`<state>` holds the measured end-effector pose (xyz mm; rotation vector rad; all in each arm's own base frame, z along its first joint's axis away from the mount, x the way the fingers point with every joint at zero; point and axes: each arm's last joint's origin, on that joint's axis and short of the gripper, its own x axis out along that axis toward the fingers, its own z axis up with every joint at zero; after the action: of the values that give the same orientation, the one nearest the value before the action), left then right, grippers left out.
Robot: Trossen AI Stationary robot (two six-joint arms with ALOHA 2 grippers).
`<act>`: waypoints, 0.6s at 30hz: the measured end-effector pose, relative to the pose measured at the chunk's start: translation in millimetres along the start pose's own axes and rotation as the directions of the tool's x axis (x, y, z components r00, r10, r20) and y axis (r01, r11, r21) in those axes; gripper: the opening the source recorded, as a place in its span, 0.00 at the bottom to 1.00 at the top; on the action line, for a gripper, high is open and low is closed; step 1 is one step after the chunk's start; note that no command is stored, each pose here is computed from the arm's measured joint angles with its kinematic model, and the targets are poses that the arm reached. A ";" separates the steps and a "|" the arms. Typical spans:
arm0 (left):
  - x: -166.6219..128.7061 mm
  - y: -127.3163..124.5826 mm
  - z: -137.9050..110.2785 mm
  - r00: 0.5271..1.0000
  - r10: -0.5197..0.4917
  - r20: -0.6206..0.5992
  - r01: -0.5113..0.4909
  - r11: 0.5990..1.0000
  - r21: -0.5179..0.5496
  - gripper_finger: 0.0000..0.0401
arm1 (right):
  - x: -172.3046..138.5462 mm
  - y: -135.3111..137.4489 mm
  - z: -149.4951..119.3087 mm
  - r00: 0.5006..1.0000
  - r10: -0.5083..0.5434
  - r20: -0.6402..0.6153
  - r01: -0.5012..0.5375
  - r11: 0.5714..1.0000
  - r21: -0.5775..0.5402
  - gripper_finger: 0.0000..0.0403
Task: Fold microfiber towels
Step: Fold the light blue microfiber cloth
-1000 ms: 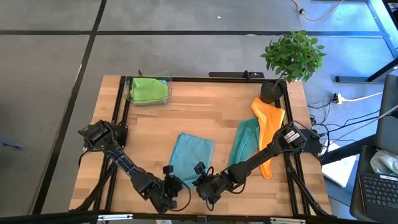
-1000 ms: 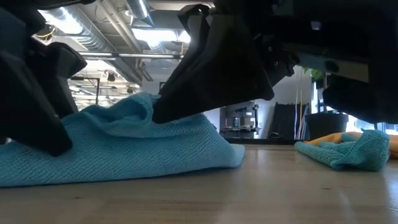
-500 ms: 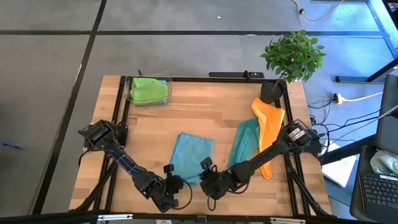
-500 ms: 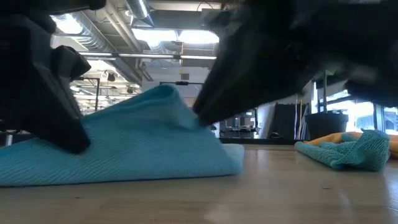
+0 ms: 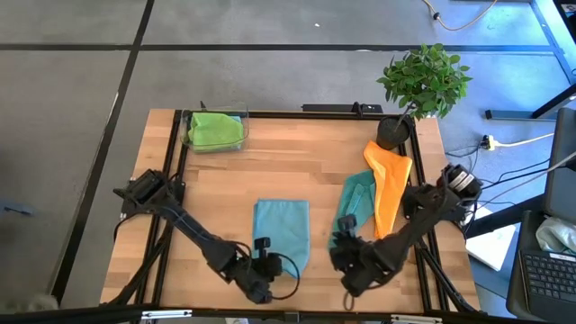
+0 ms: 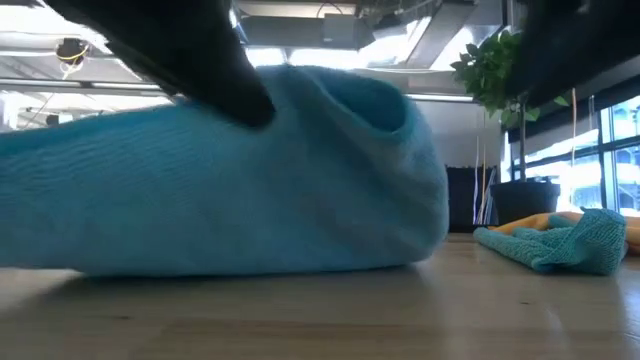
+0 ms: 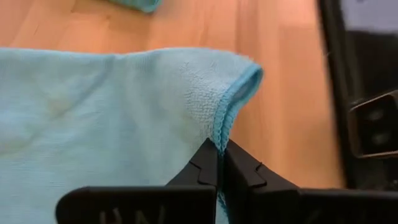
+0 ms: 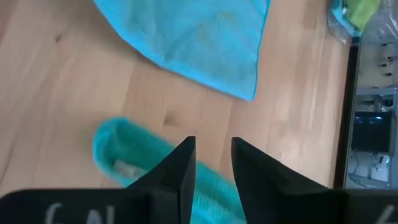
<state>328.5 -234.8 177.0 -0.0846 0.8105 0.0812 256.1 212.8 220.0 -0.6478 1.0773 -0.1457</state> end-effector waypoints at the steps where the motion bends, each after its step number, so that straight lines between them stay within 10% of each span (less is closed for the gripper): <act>1: 2.6 5.2 1.3 1.000 0.007 -0.023 -0.007 1.000 0.019 0.00 | -3.2 2.4 -3.0 1.000 0.000 0.002 0.000 1.000 -0.006 0.26; 18: 40.6 111.3 35.9 0.962 0.162 -0.220 -0.134 0.982 0.135 0.00 | 13.3 20.4 -39.8 0.997 -0.048 -0.068 0.046 0.998 -0.031 0.25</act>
<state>370.5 -118.8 167.2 0.0817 1.0521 0.1664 224.6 207.0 186.0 -0.6990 1.1321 -0.1944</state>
